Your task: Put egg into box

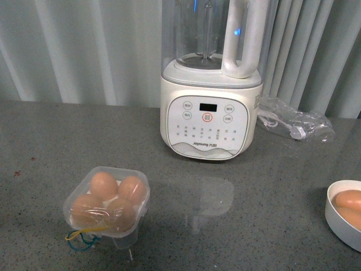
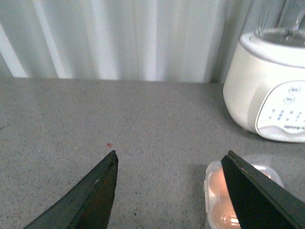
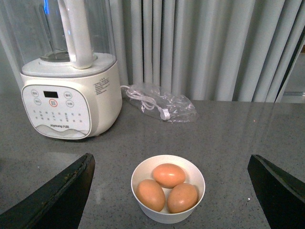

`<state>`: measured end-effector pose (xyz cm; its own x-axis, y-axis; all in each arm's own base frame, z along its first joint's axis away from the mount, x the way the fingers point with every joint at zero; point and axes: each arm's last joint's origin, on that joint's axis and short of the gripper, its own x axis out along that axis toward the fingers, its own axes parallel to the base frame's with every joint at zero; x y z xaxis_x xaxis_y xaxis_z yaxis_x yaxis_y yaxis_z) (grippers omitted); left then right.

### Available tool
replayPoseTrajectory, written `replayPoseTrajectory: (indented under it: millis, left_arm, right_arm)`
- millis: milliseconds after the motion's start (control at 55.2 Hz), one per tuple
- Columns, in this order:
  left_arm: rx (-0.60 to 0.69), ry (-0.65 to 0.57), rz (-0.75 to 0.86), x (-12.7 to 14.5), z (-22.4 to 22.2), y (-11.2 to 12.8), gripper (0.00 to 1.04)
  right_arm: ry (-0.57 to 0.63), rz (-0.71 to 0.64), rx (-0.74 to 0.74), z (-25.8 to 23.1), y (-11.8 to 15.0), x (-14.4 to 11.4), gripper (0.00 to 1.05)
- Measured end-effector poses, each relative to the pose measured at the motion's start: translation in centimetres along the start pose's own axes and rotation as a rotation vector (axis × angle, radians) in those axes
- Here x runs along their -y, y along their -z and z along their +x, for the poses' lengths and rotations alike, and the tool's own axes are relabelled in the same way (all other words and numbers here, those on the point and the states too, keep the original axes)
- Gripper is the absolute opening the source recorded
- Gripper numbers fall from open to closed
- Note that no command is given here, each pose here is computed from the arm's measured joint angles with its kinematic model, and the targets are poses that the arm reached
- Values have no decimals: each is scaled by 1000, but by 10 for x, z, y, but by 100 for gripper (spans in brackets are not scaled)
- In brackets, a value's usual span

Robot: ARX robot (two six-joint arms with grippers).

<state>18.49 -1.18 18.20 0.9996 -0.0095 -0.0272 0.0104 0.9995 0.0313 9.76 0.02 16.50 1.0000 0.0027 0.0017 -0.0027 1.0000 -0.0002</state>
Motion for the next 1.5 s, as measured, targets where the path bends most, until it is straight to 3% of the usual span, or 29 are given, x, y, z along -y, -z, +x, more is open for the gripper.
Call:
replayPoseTrajectory:
  millis: [362, 489, 1502]
  left_arm:
    - [20, -10, -33, -11, -30, 9, 3]
    - [24, -9, -34, -11, -37, 17, 4]
    - [59, -9, -33, -11, -76, 8, 4]
  right_arm:
    - [0, 0, 0, 0, 0, 0, 97]
    - [0, 0, 0, 0, 0, 0, 97]
    - [0, 0, 0, 0, 0, 0, 97]
